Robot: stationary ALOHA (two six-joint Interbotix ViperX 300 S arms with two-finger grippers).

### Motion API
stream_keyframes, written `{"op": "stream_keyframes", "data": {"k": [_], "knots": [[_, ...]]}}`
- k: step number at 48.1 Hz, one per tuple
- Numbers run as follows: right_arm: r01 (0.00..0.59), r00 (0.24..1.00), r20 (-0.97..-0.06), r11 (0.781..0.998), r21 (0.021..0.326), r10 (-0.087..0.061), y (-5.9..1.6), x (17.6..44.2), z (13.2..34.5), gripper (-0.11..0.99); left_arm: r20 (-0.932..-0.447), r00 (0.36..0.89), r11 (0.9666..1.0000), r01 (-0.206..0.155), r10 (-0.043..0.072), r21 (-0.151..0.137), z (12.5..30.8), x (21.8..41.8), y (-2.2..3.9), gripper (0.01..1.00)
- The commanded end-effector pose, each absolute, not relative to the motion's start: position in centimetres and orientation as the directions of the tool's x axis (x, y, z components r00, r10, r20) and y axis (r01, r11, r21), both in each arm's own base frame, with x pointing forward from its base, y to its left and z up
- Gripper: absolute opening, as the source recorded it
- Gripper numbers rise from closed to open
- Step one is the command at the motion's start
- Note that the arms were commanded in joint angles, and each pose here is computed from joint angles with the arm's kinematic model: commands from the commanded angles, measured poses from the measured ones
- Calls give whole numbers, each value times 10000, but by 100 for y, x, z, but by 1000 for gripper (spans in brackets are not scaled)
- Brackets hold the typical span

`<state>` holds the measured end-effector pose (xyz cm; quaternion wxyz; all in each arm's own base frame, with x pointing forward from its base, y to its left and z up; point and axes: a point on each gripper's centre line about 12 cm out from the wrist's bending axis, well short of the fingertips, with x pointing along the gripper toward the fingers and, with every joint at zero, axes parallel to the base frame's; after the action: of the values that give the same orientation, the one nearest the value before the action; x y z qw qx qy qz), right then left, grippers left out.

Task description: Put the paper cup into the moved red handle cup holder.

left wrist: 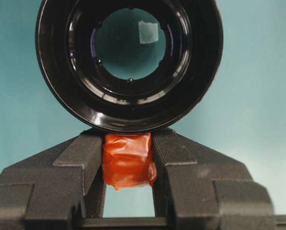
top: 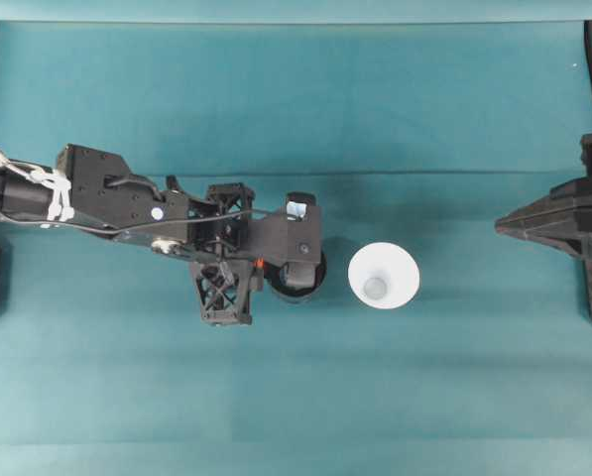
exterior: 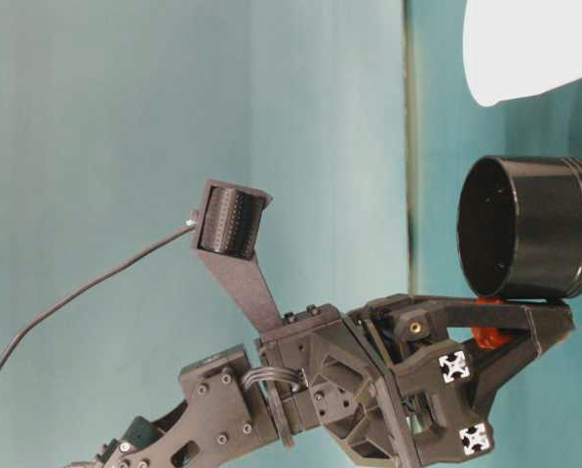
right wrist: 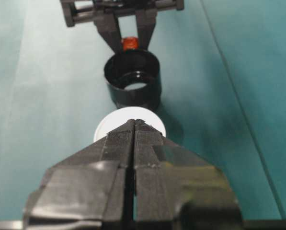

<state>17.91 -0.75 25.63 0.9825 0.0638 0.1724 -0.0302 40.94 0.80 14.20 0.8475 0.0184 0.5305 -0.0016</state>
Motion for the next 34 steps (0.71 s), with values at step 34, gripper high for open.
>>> {"op": "stream_keyframes", "data": {"k": [34], "knots": [[855,9408,-3368,9882,1267,-382,-79,1822,2606,-106,-8840,4671,9994,170,187,301,1404,4129,93,289]]}}
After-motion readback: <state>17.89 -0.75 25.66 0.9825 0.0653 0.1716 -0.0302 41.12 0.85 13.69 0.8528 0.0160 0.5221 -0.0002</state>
